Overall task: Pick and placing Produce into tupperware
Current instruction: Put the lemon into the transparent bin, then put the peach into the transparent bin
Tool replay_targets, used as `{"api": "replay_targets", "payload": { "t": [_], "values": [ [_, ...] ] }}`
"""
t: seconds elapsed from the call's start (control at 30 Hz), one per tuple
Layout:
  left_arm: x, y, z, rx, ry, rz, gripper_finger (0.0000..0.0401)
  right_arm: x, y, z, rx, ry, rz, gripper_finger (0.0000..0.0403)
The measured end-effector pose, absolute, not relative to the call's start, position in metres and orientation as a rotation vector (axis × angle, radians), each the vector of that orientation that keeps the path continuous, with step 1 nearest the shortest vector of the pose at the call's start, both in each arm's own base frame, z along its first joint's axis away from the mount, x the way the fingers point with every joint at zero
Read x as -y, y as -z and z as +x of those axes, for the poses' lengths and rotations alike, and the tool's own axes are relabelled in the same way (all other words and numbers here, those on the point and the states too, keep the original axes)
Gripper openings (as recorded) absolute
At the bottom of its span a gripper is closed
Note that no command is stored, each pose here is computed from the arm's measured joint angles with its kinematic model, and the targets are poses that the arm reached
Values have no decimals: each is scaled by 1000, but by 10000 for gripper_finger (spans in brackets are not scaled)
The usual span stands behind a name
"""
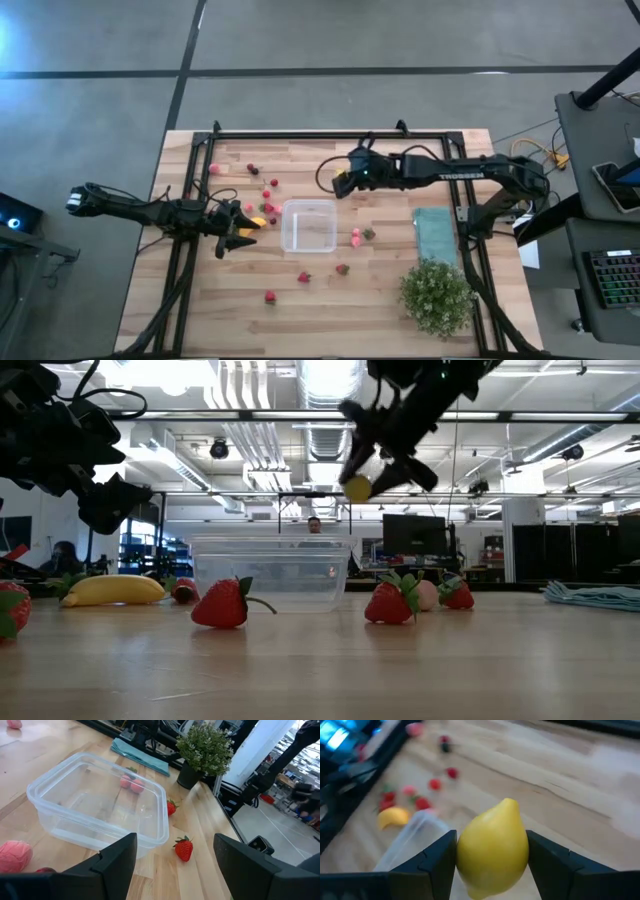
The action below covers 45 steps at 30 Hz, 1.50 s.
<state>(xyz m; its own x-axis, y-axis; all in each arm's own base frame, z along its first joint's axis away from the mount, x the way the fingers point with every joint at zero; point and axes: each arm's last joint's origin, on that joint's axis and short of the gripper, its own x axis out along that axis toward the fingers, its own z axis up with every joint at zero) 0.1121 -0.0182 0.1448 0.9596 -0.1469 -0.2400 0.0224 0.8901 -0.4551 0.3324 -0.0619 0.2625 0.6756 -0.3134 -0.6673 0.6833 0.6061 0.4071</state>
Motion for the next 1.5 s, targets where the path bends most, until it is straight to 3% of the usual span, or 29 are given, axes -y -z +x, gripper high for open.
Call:
{"api": "replay_targets", "payload": {
  "t": [0.17, 0.6, 0.77, 0.9, 1.2, 1.4, 1.5],
  "values": [
    [18, -145, 112, -274, 89, -466, 249, 40, -273, 345, -616, 468, 523, 208],
    [18, -145, 112, -273, 89, -466, 249, -10, -224, 407, -852, 261, 365, 208],
    [18, -145, 112, -274, 89, -466, 249, -6, -201, 415, -999, 420, 335, 210],
    [18, -145, 112, -274, 89, -466, 249, -7, -198, 423, -1020, 452, 354, 237],
    [18, -145, 112, -273, 89, -466, 249, -2, -237, 431, -894, 612, 326, 308],
    [18, -145, 112, -274, 88, -466, 249, 35, -283, 412, -892, 975, 325, 296],
    [18, -145, 112, -274, 89, -466, 249, 68, -290, 400, -980, 1008, 424, 286]
  ]
}}
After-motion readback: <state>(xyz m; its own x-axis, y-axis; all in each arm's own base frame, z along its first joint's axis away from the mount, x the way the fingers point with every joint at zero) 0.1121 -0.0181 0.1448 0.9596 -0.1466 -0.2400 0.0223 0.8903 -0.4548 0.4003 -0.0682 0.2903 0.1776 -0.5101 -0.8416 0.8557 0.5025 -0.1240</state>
